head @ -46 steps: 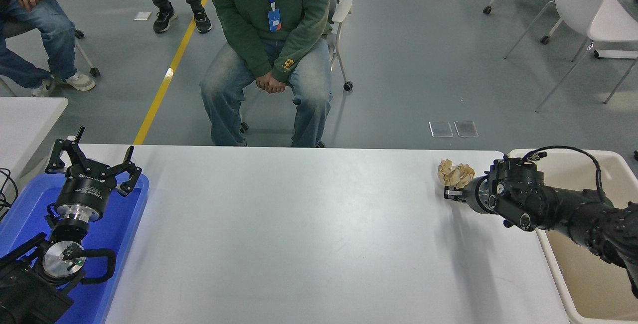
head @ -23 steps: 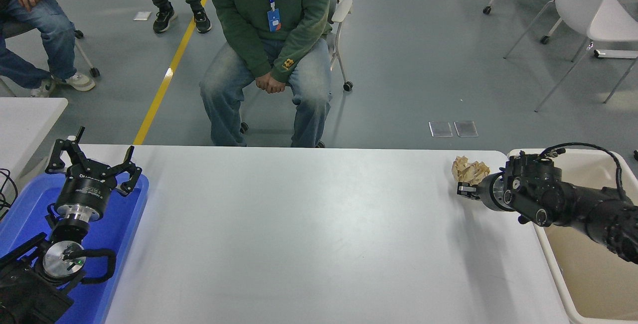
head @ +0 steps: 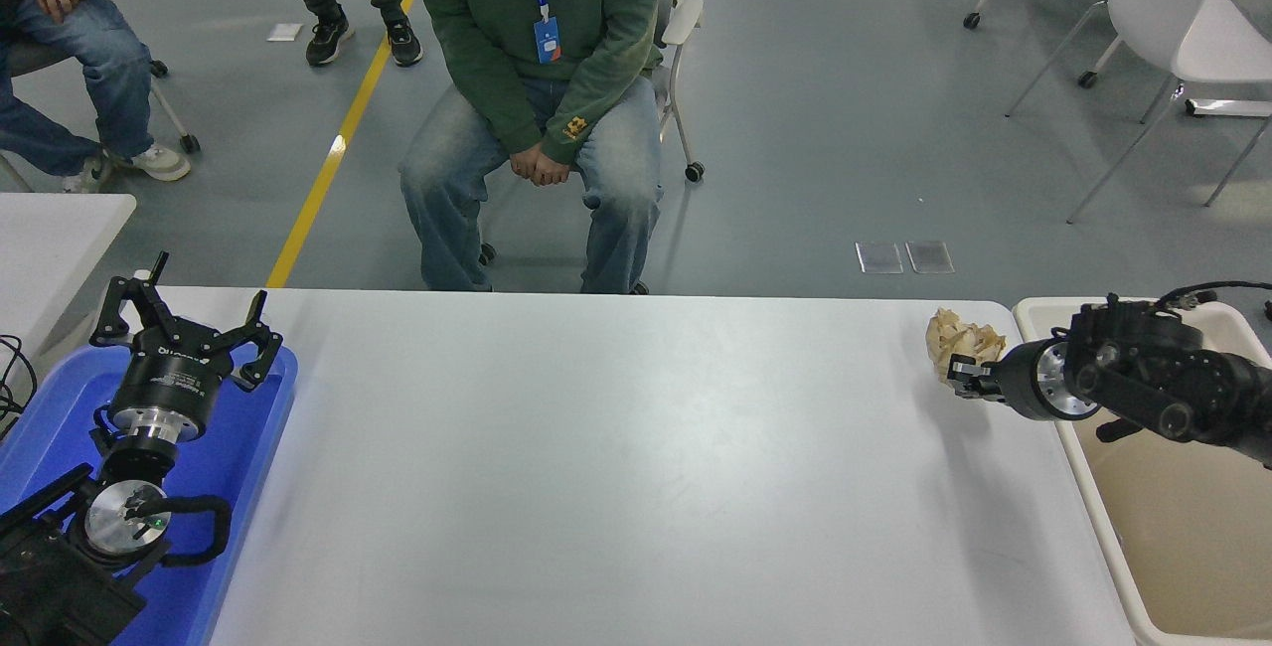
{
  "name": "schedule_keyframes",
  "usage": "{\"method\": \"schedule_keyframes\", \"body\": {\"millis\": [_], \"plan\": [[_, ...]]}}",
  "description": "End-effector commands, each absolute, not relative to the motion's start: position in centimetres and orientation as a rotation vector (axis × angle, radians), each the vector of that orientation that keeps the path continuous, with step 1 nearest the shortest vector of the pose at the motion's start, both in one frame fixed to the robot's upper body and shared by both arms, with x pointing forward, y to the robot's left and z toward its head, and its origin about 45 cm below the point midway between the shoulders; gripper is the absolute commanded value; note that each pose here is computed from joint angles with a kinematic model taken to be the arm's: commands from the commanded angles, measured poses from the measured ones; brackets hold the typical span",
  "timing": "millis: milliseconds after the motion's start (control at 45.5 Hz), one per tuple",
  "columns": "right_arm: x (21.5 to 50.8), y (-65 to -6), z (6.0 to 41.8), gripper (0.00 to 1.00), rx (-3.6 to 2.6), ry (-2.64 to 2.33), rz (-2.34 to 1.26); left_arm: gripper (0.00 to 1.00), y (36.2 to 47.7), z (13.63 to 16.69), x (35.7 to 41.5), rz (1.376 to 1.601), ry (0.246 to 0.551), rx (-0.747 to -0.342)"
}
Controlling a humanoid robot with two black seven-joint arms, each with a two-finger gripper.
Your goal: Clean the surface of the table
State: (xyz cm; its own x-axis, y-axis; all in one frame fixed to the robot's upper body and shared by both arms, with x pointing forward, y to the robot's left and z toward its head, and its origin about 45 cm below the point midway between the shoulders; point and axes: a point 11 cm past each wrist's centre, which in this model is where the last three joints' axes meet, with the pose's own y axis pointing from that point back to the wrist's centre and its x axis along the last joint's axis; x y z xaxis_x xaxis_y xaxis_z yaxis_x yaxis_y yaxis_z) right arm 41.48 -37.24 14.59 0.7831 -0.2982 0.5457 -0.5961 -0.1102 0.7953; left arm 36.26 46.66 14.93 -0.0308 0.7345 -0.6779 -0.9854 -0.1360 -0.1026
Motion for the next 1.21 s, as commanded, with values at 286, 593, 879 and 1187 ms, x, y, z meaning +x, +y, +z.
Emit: {"method": "schedule_keyframes", "body": {"millis": [286, 593, 879, 1187], "plan": [[39.7, -40.7, 20.8, 0.00, 1.841, -0.826, 0.295, 1.00, 46.7, 14.93, 36.26, 1.580, 0.469, -0.705], [38.2, -43.3, 26.0, 0.00, 1.904, -0.902, 0.293, 1.00, 46.7, 14.93, 36.26, 1.580, 0.469, -0.705], [36.0, -45.4, 30.2, 0.00, 1.942, -0.938, 0.310, 1.00, 46.7, 14.93, 36.26, 1.580, 0.469, -0.705], [34.8, -46.5, 34.4, 0.00, 1.994, -0.983, 0.328, 1.00, 46.7, 14.93, 36.26, 1.580, 0.469, -0.705]]}}
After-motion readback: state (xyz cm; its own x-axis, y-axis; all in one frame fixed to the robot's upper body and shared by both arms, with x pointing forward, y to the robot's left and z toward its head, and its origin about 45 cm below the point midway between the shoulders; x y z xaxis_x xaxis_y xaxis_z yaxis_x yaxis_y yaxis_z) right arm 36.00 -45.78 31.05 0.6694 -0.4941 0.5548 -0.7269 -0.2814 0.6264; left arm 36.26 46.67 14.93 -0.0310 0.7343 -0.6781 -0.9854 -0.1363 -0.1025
